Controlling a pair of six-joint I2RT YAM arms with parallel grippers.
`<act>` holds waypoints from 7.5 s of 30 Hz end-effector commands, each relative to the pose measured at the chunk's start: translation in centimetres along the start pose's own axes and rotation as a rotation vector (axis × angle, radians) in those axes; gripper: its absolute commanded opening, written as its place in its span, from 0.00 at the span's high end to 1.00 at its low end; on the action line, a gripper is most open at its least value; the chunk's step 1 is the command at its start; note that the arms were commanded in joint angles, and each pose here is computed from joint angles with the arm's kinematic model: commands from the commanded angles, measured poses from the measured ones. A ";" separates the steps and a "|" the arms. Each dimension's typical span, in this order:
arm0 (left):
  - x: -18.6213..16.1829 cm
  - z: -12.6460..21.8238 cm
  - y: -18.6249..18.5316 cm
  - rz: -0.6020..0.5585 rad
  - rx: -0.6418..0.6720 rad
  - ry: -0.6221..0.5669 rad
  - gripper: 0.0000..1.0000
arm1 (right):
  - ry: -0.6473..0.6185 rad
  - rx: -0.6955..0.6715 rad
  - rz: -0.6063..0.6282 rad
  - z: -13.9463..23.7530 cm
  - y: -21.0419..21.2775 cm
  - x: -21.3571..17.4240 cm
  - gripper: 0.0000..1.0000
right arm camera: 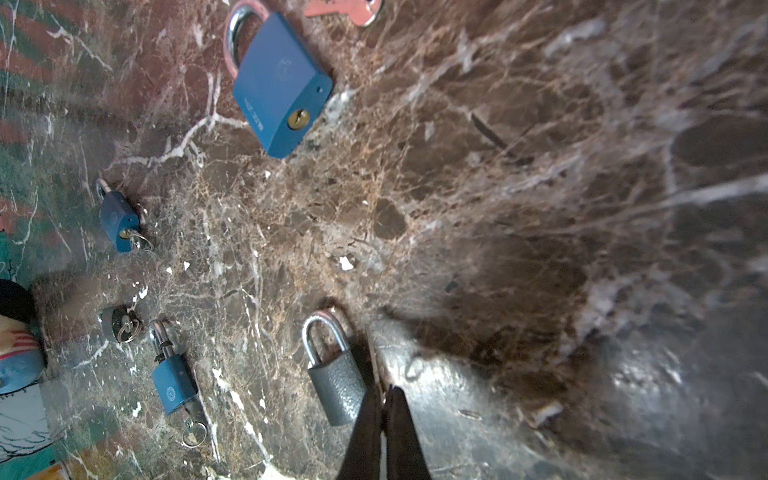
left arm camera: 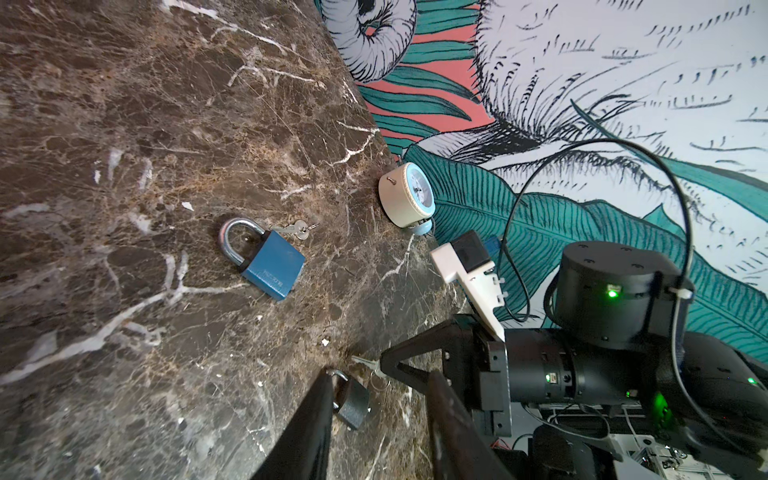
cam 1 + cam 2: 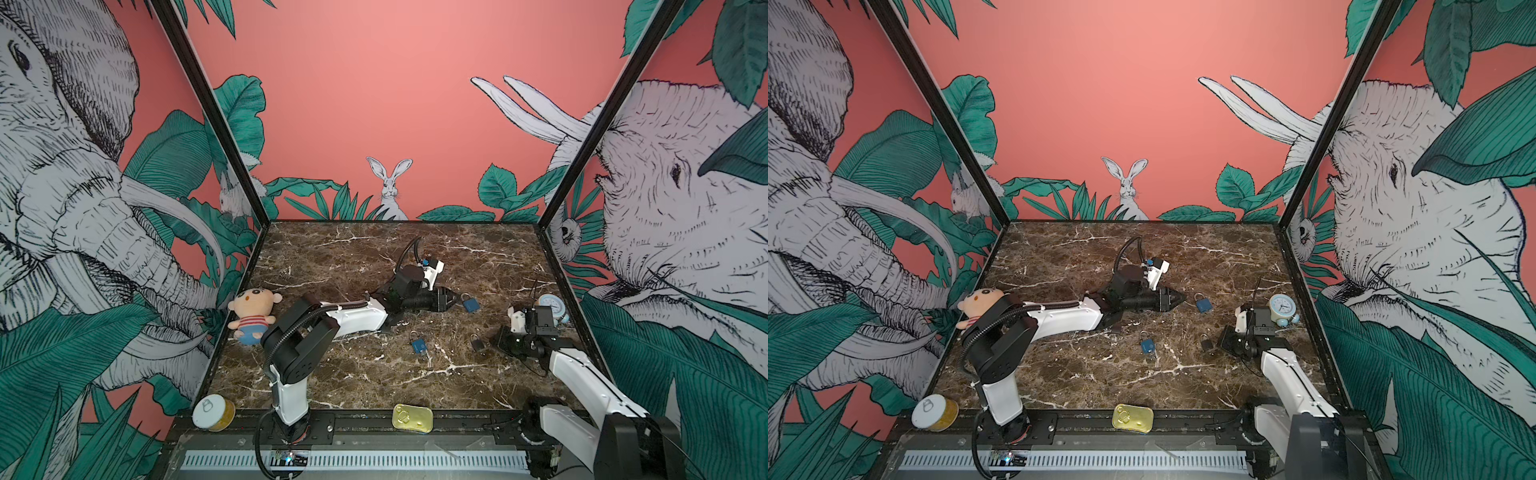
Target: Lock with the key
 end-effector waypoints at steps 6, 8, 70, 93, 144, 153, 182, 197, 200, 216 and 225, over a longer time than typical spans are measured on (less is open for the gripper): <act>1.3 1.1 -1.2 -0.013 -0.029 -0.047 0.60 | -0.044 0.004 0.048 -0.3 0.8 1.5 1.00; 1.3 1.1 -1.2 -0.012 -0.031 -0.045 0.60 | -0.037 -0.004 0.050 -0.5 0.8 1.4 1.00; -3.1 25.5 12.3 0.233 0.624 -0.267 0.56 | 0.117 -0.150 0.762 -6.7 21.3 -6.1 0.58; -2.9 24.9 13.5 0.279 0.607 -0.254 0.55 | 0.208 -0.225 0.783 -9.0 19.4 -8.4 0.56; -2.3 24.6 13.5 0.280 0.603 -0.250 0.54 | 0.260 -0.286 0.779 -11.1 19.0 -9.2 0.63; -2.0 23.7 12.6 0.236 0.548 -0.181 0.61 | 0.190 -0.255 0.829 -8.2 20.3 -7.4 0.81; -3.6 17.4 6.0 0.247 -0.031 0.027 0.54 | 0.140 0.199 0.852 -0.4 28.5 -5.6 0.81; -4.0 16.3 5.2 0.234 -0.074 0.069 0.63 | 0.108 0.211 0.829 0.0 28.7 -4.8 0.82; -4.0 16.1 5.0 0.231 -0.081 0.075 0.67 | 0.105 0.212 0.829 0.1 28.8 -4.7 0.82; -3.9 15.7 5.0 0.234 -0.090 0.087 0.82 | 0.092 0.226 0.821 0.3 29.1 -4.5 0.82; -3.9 15.2 5.4 0.251 -0.092 0.081 1.00 | 0.066 0.246 0.792 0.6 29.2 -4.2 0.69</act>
Point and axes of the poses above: each gripper's point midway between its finger pads, its own z axis back along the fingers, its own y axis along the line the jaws close on, x = y × z, the point moved 2 cm from there along z, back along the fingers, and after that the axes turned 5 degrees about z, right-handed, at the moved point
